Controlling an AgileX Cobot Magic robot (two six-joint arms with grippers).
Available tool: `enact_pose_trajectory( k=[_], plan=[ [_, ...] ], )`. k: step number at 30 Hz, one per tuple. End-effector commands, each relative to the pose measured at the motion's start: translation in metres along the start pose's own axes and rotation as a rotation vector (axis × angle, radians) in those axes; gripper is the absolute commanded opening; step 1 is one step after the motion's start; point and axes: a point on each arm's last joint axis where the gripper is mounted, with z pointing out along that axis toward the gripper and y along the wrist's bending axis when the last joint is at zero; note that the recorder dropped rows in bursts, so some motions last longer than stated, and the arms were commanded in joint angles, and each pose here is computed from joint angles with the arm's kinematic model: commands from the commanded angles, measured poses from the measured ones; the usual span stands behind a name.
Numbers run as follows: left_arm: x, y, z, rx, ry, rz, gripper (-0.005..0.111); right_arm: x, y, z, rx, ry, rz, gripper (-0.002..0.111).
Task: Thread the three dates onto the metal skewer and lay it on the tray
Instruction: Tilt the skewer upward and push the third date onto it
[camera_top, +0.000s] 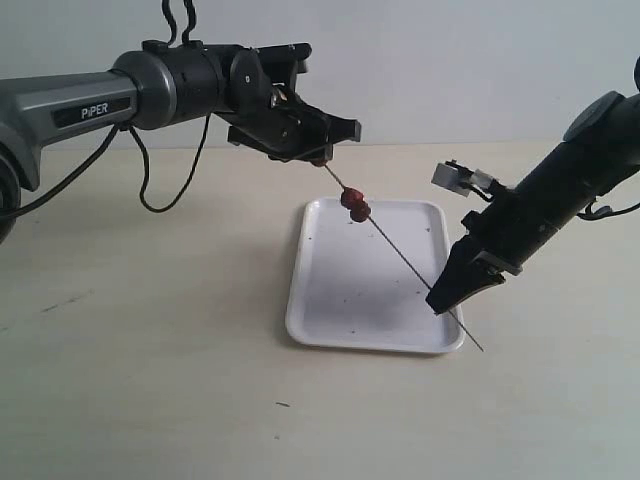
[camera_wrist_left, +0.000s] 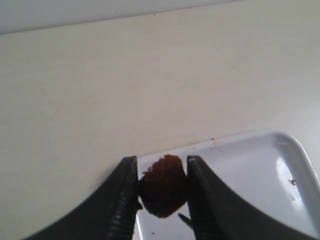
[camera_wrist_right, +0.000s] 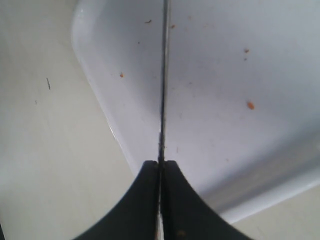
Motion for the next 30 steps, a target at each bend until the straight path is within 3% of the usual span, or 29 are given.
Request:
enact_pose_trajectory(
  k=[1, 12, 30],
  plan=[
    [-0.004, -0.005, -0.007, 0.013, -0.010, -0.002, 0.033, 0.000, 0.003, -0.003, 0.005, -0.005, -0.002, 0.000],
    [-0.007, -0.007, -0.011, 0.019, -0.017, -0.006, 0.033, -0.001, 0.001, -0.003, 0.025, -0.015, 0.026, 0.000],
    [0.003, -0.039, -0.010, 0.069, 0.002, 0.024, 0.033, -0.010, 0.002, -0.004, 0.017, -0.105, 0.056, 0.000]
  ],
)
